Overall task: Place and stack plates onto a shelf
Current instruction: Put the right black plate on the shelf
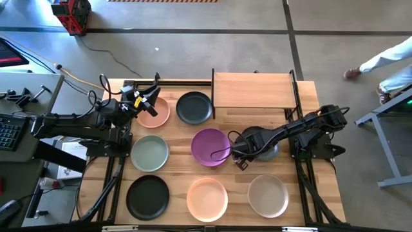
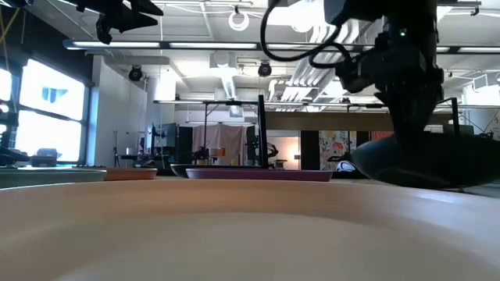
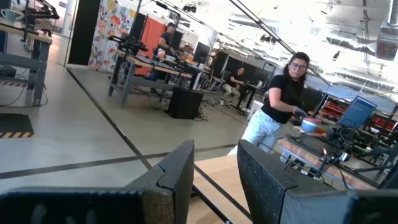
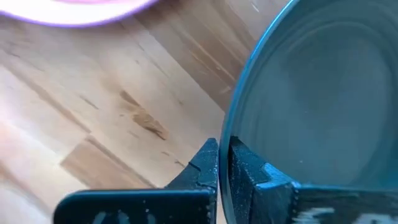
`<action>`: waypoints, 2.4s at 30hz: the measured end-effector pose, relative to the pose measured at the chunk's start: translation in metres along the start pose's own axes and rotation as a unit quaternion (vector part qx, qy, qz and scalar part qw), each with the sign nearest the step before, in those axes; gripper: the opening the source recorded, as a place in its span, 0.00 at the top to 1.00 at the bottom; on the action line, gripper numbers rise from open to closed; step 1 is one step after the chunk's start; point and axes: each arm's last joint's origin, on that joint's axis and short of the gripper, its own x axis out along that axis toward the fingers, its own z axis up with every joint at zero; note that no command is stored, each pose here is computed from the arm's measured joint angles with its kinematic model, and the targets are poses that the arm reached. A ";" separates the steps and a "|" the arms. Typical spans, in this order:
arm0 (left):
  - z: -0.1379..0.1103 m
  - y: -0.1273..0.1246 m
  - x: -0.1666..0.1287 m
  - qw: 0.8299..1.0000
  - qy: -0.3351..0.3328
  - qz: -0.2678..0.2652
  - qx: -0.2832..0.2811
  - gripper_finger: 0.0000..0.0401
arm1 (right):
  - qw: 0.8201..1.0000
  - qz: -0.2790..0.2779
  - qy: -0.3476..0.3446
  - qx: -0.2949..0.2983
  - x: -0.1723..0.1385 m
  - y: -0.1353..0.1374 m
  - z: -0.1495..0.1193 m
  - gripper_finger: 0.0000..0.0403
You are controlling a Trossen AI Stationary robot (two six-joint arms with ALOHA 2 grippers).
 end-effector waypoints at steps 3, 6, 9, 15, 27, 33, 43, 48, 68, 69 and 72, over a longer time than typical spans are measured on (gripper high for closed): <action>0.000 0.000 0.000 1.000 0.000 0.000 0.000 0.72 | 1.000 0.002 -0.001 0.000 -0.009 0.003 0.002 1.00; 0.000 0.000 0.000 1.000 0.000 0.000 0.000 0.72 | 1.000 0.008 -0.005 0.001 -0.018 0.007 0.003 1.00; 0.000 0.000 0.000 1.000 0.000 0.000 0.001 0.72 | 1.000 0.018 -0.010 0.005 -0.029 0.014 0.003 1.00; 0.000 0.000 0.000 1.000 0.001 0.001 0.005 0.72 | 0.999 0.037 -0.022 0.019 -0.056 0.027 0.000 1.00; -0.007 0.003 0.011 0.999 0.008 0.031 0.012 0.72 | 0.995 0.016 -0.101 0.018 -0.124 0.031 0.000 1.00; -0.011 0.004 0.016 0.999 0.014 0.041 0.020 0.72 | 0.988 -0.055 -0.146 -0.002 -0.151 0.014 0.007 1.00; -0.014 0.003 0.018 0.999 0.020 0.040 0.024 0.72 | 0.964 -0.168 -0.197 -0.060 -0.161 -0.024 0.045 1.00; -0.014 0.003 0.018 0.999 0.020 0.040 0.024 0.72 | 0.958 -0.206 -0.186 -0.069 -0.160 -0.047 0.067 1.00; -0.014 0.003 0.018 0.999 0.019 0.044 0.024 0.72 | 0.955 -0.245 -0.098 -0.135 -0.158 -0.111 0.109 1.00; -0.014 0.003 0.018 0.999 0.018 0.044 0.024 0.72 | 0.955 -0.247 -0.096 -0.136 -0.158 -0.113 0.110 1.00; -0.014 0.003 0.018 0.999 0.019 0.044 0.024 0.72 | 0.954 -0.254 -0.090 -0.135 -0.158 -0.121 0.113 1.00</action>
